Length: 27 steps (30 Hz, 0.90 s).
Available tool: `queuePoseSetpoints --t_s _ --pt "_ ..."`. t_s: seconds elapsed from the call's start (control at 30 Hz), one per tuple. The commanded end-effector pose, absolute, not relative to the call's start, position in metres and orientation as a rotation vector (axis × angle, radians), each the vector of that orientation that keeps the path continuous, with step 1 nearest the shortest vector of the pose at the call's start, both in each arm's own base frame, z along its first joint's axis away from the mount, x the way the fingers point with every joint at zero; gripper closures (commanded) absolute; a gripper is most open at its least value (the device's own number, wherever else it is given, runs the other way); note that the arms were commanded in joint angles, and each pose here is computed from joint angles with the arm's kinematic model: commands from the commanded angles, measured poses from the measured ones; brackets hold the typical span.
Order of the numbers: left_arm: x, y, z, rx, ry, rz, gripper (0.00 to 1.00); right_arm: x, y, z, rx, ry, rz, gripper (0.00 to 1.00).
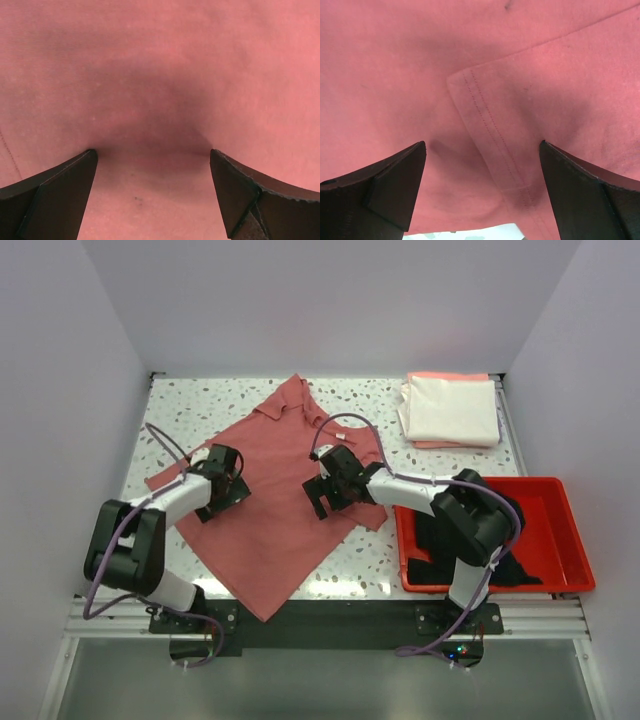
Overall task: Fold and stack the t-shirts
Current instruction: Flatten the tshirt out
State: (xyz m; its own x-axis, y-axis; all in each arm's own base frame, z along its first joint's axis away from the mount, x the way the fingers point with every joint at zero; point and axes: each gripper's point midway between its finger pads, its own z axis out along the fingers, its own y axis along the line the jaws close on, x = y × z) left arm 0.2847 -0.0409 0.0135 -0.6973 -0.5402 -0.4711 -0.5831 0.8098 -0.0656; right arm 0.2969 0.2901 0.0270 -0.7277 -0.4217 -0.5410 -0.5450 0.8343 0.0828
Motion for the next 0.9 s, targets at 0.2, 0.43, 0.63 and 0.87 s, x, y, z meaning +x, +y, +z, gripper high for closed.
queuePoseSetpoints --t_s 0.2,0.43,0.63,0.87 --pt "0.326 -0.012 -0.025 -0.980 2.602 0.269 0.00 0.270 0.308 0.019 -0.678 2.528 0.442 0.01" --pt "0.404 0.034 -0.020 -1.000 2.539 0.312 0.00 0.219 0.345 0.027 -0.722 2.521 0.549 0.01" --pt "0.463 0.065 -0.001 -0.983 2.523 0.265 0.00 0.223 0.374 0.053 -0.723 2.426 0.508 0.01" --pt "0.439 0.057 0.064 -0.948 2.422 0.162 0.00 0.250 0.393 0.089 -0.763 2.311 0.467 0.01"
